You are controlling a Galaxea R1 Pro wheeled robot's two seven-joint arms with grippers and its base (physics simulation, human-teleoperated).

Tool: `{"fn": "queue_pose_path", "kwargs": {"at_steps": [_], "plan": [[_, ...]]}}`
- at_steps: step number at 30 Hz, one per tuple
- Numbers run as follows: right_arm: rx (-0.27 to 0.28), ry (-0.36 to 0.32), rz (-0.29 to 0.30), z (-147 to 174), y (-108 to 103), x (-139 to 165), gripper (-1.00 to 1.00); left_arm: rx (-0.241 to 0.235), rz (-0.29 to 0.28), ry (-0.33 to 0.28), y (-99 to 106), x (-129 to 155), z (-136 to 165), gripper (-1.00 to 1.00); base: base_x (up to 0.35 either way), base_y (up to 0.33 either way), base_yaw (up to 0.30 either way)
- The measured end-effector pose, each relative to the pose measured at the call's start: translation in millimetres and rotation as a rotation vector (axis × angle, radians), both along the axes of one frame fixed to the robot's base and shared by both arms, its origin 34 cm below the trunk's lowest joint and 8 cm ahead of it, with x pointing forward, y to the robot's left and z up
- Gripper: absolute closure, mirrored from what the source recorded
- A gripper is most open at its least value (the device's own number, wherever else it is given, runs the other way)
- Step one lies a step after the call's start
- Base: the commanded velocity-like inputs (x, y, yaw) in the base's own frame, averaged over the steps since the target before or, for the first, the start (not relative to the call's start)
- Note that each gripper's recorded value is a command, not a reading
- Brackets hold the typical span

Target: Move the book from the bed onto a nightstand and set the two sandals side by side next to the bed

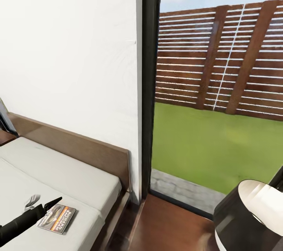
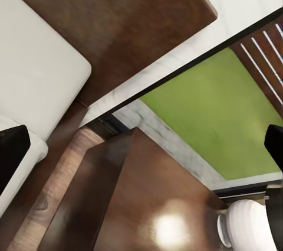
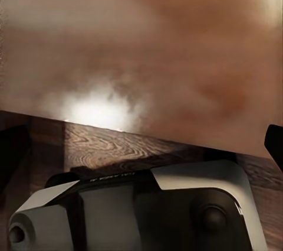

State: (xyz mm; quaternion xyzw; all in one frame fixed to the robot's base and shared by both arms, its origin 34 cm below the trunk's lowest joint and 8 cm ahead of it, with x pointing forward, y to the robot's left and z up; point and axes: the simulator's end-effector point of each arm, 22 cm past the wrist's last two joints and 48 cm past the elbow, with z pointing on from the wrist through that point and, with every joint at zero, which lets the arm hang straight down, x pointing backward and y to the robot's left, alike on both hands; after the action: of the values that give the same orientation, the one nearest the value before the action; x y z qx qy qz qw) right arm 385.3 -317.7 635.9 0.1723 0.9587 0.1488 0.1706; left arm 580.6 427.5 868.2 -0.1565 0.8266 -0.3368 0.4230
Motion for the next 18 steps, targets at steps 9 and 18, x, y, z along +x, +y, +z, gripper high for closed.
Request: {"fn": "queue_pose_path", "kwargs": {"at_steps": [9, 18], "plan": [[0.0, 0.0, 0.0, 7.9, 0.0, -3.2, -1.0, 0.0, 0.0, 0.0, 0.0, -3.0, 7.9, -1.0, 0.0, 0.0, 0.0], [0.0, 0.001, 0.0, 15.3, 0.0, -6.5, -1.0, 0.0, 0.0, 0.001, 0.0, -6.4, 15.2, -1.0, 0.0, 0.0, 0.0]]}}
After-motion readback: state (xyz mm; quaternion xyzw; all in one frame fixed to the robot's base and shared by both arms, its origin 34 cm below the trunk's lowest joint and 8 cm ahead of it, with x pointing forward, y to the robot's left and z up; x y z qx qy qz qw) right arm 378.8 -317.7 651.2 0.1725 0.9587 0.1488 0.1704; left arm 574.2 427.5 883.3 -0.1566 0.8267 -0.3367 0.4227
